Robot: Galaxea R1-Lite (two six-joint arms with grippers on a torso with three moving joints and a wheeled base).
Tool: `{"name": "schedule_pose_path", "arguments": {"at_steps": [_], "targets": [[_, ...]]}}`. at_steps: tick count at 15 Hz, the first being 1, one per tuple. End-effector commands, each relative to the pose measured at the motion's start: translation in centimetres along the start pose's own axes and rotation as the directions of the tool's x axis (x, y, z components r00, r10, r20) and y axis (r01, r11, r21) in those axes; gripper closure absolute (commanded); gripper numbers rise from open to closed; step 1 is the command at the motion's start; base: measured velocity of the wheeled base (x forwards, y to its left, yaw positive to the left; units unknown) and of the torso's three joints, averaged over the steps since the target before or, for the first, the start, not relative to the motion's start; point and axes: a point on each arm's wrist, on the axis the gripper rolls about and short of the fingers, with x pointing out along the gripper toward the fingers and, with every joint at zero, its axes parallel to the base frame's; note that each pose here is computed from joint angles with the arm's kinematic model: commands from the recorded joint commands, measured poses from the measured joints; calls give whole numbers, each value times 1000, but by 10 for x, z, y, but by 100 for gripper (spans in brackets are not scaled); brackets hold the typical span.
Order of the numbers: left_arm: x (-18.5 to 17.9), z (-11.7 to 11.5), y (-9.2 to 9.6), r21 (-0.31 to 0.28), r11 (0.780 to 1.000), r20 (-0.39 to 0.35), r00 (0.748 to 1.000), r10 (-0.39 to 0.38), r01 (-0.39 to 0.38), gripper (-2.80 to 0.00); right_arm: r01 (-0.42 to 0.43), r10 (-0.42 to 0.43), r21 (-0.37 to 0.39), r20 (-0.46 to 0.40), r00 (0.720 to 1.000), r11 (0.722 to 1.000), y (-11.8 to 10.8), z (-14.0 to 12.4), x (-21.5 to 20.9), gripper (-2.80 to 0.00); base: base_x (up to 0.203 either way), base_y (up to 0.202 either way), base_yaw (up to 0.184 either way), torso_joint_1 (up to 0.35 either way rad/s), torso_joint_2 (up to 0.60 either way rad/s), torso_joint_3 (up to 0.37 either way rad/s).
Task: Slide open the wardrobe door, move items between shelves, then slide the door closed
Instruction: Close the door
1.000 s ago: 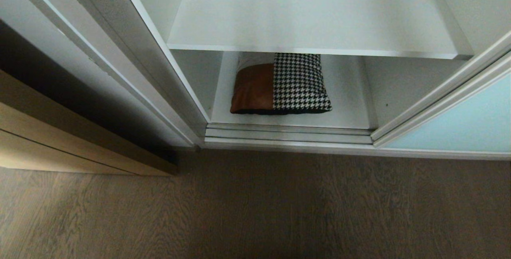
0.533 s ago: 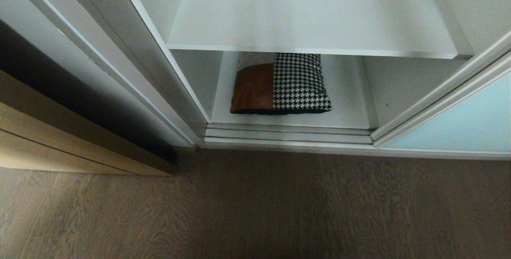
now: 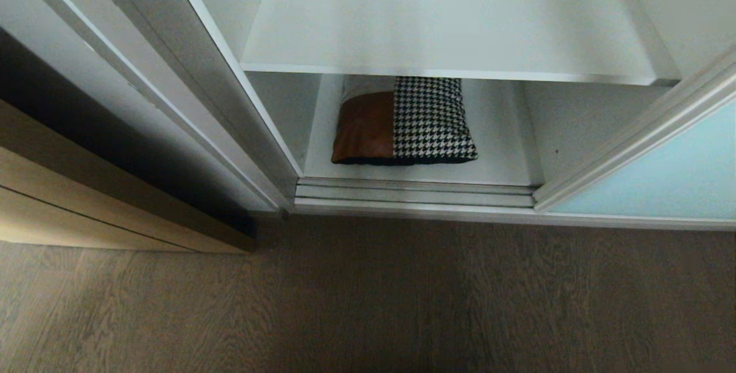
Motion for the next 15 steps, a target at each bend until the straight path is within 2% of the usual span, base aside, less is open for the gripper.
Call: {"name": "schedule_pose_path", "arguments": {"at_steps": [1,4,9,15], "targets": [[0,0,0,0,1000,-1,1000,1,-1,0,1,-1,3,3,1000,1000,-5,2,3,0,0,0,0,0,0,0],[0,0,0,0,1000,-1,1000,1,-1,0,6,-6,-12,14,1000,1000,-6,6,3,0,0,0,0,0,0,0],[0,0,0,0,1000,-1,1000,0,0,0,-13,13,6,0,1000,1000,1,2,2,0,0,0,0,0,0,0],[0,0,0,0,1000,0,1000,0,0,0,-143,143,28,-17,990,989,32,-8,9,0,0,0,0,0,0,0]]}}
